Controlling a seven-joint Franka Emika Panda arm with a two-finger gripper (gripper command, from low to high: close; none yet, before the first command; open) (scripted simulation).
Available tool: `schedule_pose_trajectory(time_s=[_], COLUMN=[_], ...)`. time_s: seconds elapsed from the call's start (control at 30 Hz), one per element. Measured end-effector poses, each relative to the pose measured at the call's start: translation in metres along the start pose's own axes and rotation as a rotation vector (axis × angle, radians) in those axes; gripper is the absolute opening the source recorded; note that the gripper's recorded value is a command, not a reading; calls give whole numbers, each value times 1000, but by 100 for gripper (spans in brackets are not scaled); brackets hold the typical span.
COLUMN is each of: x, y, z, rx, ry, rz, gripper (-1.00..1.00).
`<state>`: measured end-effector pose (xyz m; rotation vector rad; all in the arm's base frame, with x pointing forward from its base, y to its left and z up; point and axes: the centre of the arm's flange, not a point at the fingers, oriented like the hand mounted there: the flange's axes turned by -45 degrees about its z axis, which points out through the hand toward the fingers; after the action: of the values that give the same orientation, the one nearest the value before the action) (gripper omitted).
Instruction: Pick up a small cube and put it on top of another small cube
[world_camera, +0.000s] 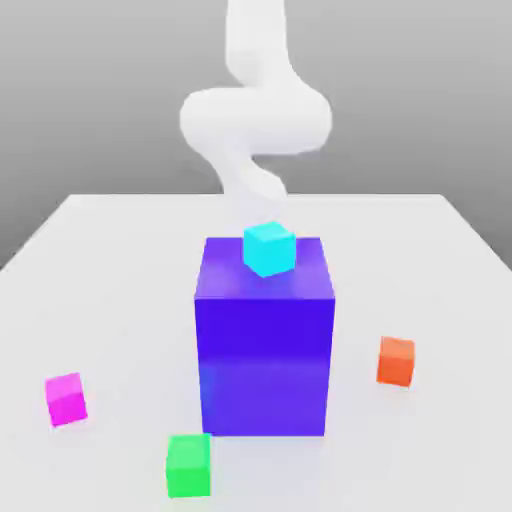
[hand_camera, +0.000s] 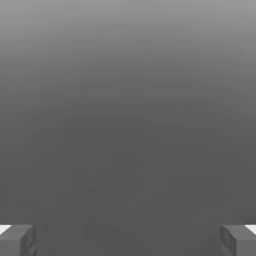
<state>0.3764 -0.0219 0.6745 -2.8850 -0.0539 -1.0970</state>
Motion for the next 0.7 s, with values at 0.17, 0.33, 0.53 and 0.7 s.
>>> schedule_pose_trajectory(time_s=[0.17,0.33,0.53,0.7], x=[-19,-57,-122,-186], y=[44,80,120,156], z=[94,179,261,308], rx=[113,195,252,256], ry=[-134,-246,-363,-453], rz=[-44,-79,-116,-146], gripper=[0,0,0,0])
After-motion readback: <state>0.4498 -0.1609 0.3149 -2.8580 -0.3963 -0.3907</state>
